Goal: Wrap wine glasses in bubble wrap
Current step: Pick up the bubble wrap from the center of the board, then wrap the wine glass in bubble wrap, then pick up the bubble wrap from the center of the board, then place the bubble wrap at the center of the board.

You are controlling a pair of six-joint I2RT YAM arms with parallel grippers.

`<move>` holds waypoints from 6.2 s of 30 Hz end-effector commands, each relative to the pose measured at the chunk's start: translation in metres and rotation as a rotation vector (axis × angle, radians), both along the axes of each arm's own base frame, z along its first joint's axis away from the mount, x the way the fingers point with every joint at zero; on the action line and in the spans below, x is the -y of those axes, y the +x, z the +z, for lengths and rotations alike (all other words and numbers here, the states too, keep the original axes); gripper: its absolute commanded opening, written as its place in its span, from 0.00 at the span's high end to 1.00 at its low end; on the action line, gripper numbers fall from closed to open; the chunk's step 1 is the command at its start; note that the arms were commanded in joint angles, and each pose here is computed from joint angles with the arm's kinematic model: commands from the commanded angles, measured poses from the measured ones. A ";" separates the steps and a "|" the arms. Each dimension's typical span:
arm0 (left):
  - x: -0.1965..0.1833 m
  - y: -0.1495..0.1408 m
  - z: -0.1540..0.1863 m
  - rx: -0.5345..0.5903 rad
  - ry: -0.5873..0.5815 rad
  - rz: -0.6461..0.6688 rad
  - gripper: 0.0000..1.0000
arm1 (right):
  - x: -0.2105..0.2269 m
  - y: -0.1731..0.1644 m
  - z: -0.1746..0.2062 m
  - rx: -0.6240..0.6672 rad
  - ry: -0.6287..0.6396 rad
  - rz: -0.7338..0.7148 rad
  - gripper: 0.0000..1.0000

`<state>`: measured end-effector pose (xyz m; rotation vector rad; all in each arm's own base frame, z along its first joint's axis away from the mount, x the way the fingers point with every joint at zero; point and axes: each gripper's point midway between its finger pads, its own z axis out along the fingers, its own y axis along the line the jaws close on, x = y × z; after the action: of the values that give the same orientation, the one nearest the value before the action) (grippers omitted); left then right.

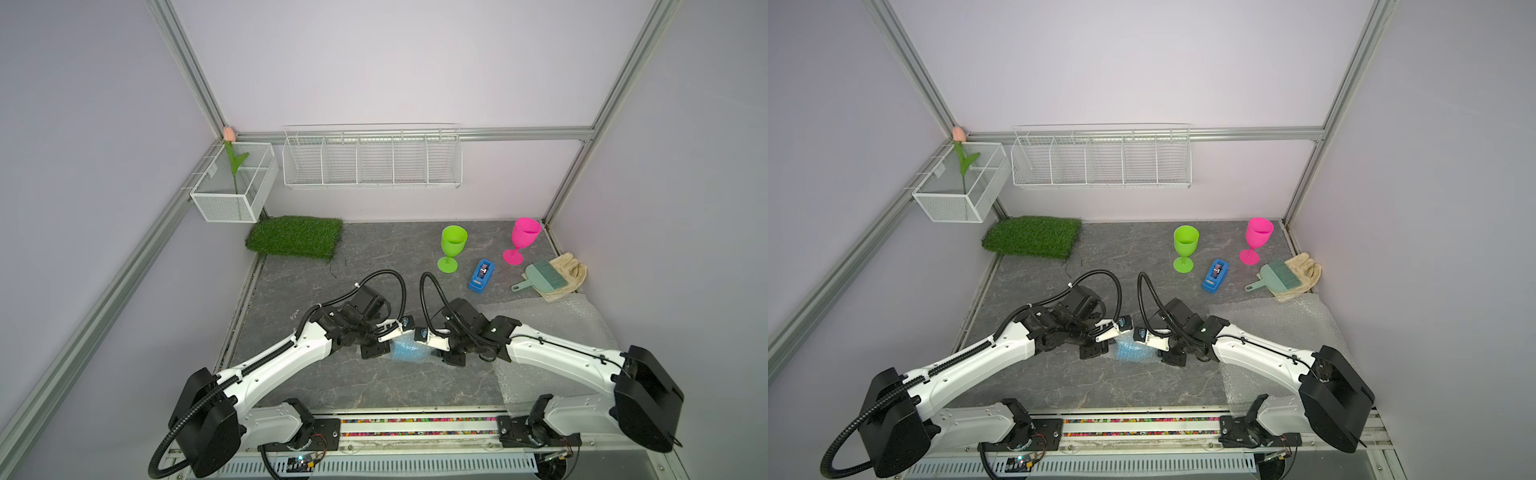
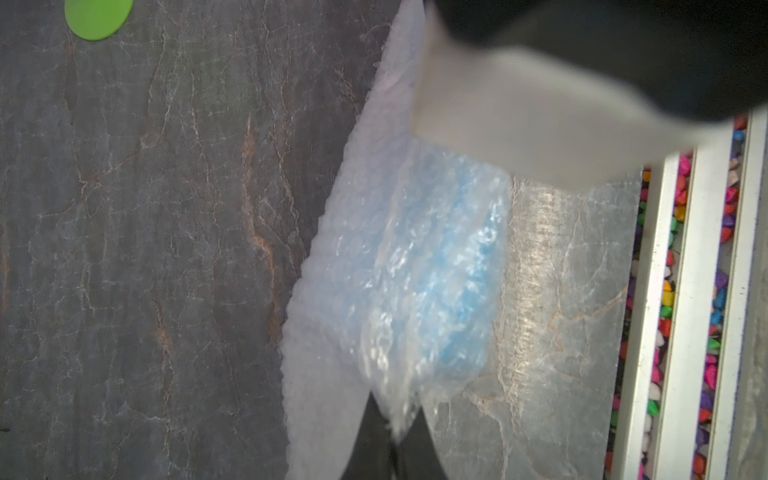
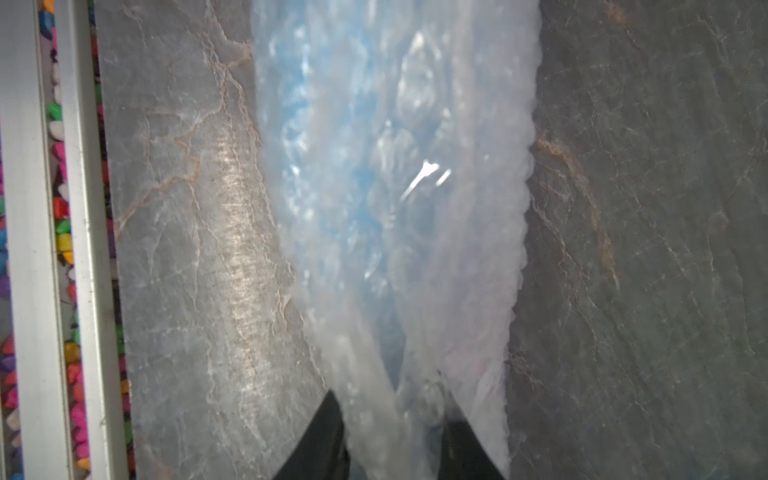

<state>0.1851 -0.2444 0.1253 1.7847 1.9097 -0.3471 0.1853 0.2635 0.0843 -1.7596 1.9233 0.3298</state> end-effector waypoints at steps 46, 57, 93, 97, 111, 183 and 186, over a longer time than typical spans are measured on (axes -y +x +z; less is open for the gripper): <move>-0.051 -0.054 0.160 0.307 -0.342 -0.015 1.00 | -0.001 -0.016 0.118 0.211 0.522 0.080 0.93; -0.039 -0.044 0.159 0.222 -0.237 -0.050 1.00 | -0.065 -0.001 0.067 0.106 0.651 0.125 0.93; 0.008 -0.020 -0.019 -0.322 0.193 -0.078 1.00 | -0.068 0.007 -0.013 0.043 0.721 0.092 0.93; 0.013 -0.018 -0.041 -0.343 0.229 -0.073 1.00 | -0.067 0.006 -0.014 0.040 0.717 0.092 0.93; 0.010 0.004 0.037 -0.151 0.176 0.001 0.74 | -0.061 0.013 -0.021 0.040 0.693 0.058 0.93; -0.117 0.275 0.084 -0.168 0.215 1.192 1.00 | -0.021 -0.002 0.047 -0.001 0.449 -0.008 0.48; -0.115 0.297 0.069 -0.162 0.190 1.188 1.00 | -0.019 0.000 0.049 0.016 0.424 -0.005 0.48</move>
<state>0.4776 -0.1345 0.2048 0.4068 2.7494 0.1066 0.1869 0.2845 0.1274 -1.4267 1.7061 0.7011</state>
